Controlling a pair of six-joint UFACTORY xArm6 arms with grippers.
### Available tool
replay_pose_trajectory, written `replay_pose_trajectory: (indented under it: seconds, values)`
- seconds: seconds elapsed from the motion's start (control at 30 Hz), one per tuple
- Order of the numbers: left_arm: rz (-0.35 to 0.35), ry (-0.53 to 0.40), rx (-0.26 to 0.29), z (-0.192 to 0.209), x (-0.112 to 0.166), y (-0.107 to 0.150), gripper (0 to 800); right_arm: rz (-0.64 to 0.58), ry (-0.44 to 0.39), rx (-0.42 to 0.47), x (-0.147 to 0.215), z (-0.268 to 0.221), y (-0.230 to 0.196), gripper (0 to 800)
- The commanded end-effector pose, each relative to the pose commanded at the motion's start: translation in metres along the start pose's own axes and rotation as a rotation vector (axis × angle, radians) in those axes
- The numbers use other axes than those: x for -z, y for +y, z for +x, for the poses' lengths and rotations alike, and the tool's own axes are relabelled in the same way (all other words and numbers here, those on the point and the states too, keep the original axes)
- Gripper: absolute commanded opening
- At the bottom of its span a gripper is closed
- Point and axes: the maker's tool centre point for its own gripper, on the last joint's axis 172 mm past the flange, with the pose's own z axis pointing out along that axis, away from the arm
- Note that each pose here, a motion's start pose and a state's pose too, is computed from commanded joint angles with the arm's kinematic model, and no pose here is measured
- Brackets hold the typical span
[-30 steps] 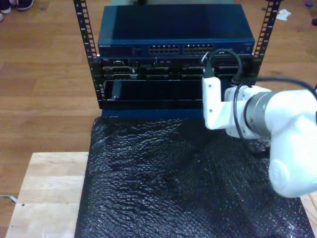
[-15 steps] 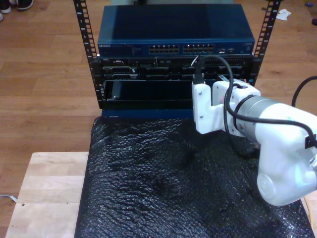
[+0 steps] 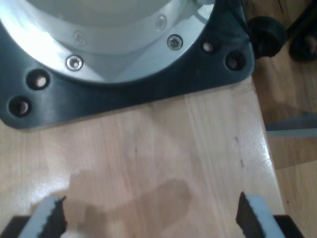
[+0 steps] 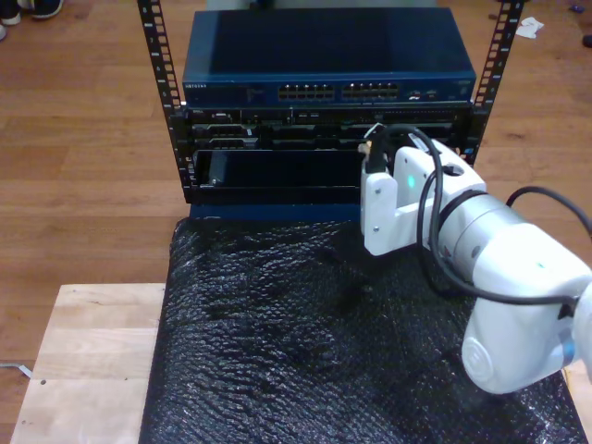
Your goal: Grab the cable and plug it in
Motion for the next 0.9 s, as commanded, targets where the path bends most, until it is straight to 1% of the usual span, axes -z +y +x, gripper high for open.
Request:
replay_pose_trajectory:
  seconds: [0.07,0.27,0.43,0.77,0.83,0.9]
  values:
    - [0.001,-0.001,0.001,0.0,0.0,0.0,800,-0.021,0.001,0.004,0.001,0.0,0.003,0]
    - [0.001,0.0,0.001,0.0,0.0,0.0,800,-0.015,0.003,0.003,0.002,0.001,-0.002,0]
    - [0.0,-0.002,0.0,0.0,0.0,0.0,800,0.008,-0.001,0.003,-0.008,-0.002,-0.014,0]
    - [0.001,-0.001,0.001,0.0,0.0,0.0,800,0.024,0.002,0.011,-0.019,-0.001,-0.024,0]
    - [0.001,0.0,0.001,0.0,0.0,0.0,800,0.034,-0.022,-0.007,-0.022,-0.009,-0.03,0]
    - [0.001,-0.001,0.001,0.0,0.0,0.0,800,0.033,-0.07,-0.035,-0.026,-0.024,-0.031,0]
